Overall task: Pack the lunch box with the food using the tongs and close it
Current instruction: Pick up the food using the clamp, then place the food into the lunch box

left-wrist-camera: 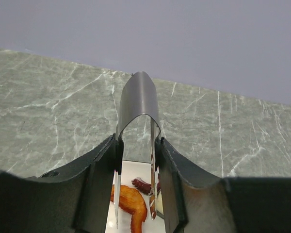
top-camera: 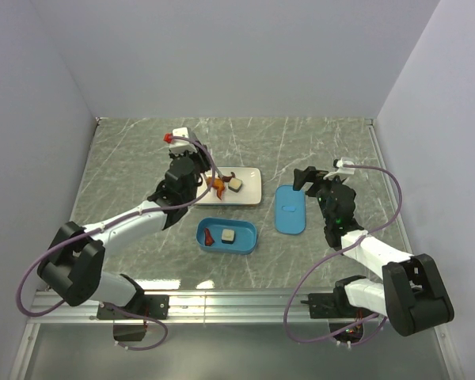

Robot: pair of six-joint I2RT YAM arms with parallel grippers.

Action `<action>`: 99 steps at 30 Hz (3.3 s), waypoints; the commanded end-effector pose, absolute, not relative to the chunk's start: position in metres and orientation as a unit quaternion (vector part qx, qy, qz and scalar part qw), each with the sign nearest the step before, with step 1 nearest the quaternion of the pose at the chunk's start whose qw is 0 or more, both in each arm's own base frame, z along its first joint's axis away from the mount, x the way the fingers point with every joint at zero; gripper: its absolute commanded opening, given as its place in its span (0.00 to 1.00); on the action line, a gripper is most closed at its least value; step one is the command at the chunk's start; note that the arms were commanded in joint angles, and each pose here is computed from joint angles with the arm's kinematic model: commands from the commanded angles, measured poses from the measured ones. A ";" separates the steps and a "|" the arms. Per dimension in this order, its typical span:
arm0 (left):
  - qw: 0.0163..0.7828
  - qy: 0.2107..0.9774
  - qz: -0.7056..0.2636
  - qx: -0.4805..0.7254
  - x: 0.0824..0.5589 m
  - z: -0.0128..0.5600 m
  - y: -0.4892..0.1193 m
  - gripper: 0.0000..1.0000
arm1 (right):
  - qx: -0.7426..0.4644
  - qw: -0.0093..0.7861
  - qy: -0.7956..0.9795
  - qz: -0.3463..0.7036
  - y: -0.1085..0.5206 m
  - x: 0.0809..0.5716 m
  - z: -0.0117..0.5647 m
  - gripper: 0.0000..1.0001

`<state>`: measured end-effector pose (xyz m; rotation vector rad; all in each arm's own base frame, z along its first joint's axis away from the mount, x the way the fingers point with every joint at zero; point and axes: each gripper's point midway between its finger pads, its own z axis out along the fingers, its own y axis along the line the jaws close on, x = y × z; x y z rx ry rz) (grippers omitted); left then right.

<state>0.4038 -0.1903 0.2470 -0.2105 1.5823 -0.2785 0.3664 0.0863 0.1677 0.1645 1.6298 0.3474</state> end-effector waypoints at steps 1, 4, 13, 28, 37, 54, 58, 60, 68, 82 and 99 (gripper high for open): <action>0.698 0.694 -0.135 -0.112 0.409 0.258 -0.191 0.44 | 0.069 0.701 0.690 0.166 0.090 0.375 0.200 0.98; 0.695 0.700 -0.116 -0.115 0.414 0.254 -0.189 0.44 | 0.069 0.701 0.690 0.166 0.091 0.376 0.199 0.98; 0.697 0.702 -0.101 -0.107 0.426 0.247 -0.195 0.44 | 0.069 0.701 0.690 0.166 0.090 0.376 0.200 0.98; 0.719 0.685 -0.078 -0.090 0.440 0.253 -0.194 0.44 | 0.066 0.698 0.693 0.166 0.092 0.377 0.198 0.98; 0.725 0.679 -0.098 -0.063 0.451 0.257 -0.205 0.41 | 0.067 0.698 0.693 0.165 0.091 0.377 0.198 0.98; 0.731 0.668 -0.135 -0.026 0.420 0.290 -0.202 0.10 | 0.068 0.700 0.691 0.165 0.091 0.377 0.200 0.98; 0.732 0.668 -0.132 -0.015 0.412 0.294 -0.202 0.10 | 0.068 0.699 0.693 0.165 0.091 0.377 0.199 0.98; 0.730 0.671 -0.130 -0.012 0.410 0.292 -0.202 0.10 | 0.069 0.699 0.693 0.165 0.091 0.377 0.199 0.98; 0.726 0.677 -0.125 0.003 0.397 0.293 -0.209 0.09 | 0.070 0.698 0.693 0.164 0.090 0.377 0.198 0.98; 0.744 0.653 -0.142 0.019 0.346 0.323 -0.218 0.09 | 0.070 0.699 0.692 0.166 0.091 0.376 0.198 0.98; 0.727 0.647 -0.216 0.080 0.269 0.329 -0.263 0.09 | 0.071 0.696 0.694 0.167 0.091 0.375 0.195 0.98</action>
